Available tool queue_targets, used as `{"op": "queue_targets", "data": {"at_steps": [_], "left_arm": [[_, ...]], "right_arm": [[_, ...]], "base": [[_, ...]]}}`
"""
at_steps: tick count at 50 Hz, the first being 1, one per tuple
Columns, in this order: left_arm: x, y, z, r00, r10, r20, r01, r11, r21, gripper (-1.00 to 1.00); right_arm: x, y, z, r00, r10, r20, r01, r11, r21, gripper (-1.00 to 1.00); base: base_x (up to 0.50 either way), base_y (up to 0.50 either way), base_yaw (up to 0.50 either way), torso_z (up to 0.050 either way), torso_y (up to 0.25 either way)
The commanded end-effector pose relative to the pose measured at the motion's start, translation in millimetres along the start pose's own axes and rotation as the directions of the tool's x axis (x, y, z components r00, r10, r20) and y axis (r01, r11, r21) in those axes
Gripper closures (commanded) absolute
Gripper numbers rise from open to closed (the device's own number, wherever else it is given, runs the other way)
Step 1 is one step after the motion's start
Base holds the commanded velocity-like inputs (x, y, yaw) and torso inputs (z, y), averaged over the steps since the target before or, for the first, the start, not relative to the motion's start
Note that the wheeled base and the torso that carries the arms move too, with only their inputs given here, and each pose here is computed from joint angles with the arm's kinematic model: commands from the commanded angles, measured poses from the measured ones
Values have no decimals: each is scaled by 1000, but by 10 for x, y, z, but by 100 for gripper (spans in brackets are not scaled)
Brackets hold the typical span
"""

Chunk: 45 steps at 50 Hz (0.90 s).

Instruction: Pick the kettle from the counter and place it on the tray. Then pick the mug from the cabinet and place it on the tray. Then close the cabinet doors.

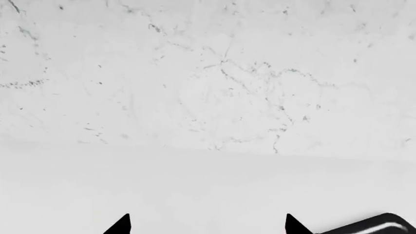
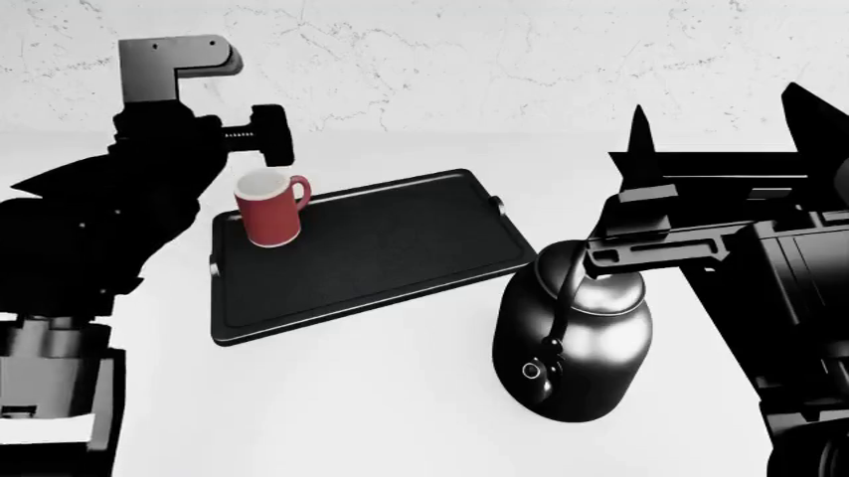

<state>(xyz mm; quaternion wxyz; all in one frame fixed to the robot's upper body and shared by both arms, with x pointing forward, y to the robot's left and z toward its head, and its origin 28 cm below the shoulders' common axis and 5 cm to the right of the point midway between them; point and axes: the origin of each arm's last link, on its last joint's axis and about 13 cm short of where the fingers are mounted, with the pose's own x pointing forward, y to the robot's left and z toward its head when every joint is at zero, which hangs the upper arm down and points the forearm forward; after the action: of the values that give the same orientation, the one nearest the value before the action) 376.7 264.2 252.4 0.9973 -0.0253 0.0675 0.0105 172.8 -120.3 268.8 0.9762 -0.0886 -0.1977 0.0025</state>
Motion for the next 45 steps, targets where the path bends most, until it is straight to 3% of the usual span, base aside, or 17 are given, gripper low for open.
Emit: {"op": "queue_targets", "data": {"at_steps": [1,8,13,19,27,45], "left_arm": [[-336,-42,267,993,-70,98,69,998,16,-100],[-560,-86,328,981,-115,156,112,993,33,-100],[-703,-113,320,973,-144,179,137,989,52,-100],[-712,-70,246,975,-132,177,125,991,48,-100],[-738,-29,199,977,-122,174,116,992,42,-100],[-715,44,108,981,-103,163,100,995,29,-100]], "right_arm": [[-5,6,12,1000,3,1,-3,1000,-1,-100],[-16,16,33,1000,9,-18,-9,1000,5,-100],[-54,36,95,995,22,-102,-17,999,49,-100],[-133,76,228,975,37,-219,-6,990,141,-100],[-235,167,387,960,52,-274,2,981,194,-100],[-165,319,326,903,-54,-426,127,981,146,-100]], "base": [[0,0,0,0,0],[0,0,0,0,0],[0,0,0,0,0],[0,0,0,0,0],[0,0,0,0,0],[0,0,0,0,0]]}}
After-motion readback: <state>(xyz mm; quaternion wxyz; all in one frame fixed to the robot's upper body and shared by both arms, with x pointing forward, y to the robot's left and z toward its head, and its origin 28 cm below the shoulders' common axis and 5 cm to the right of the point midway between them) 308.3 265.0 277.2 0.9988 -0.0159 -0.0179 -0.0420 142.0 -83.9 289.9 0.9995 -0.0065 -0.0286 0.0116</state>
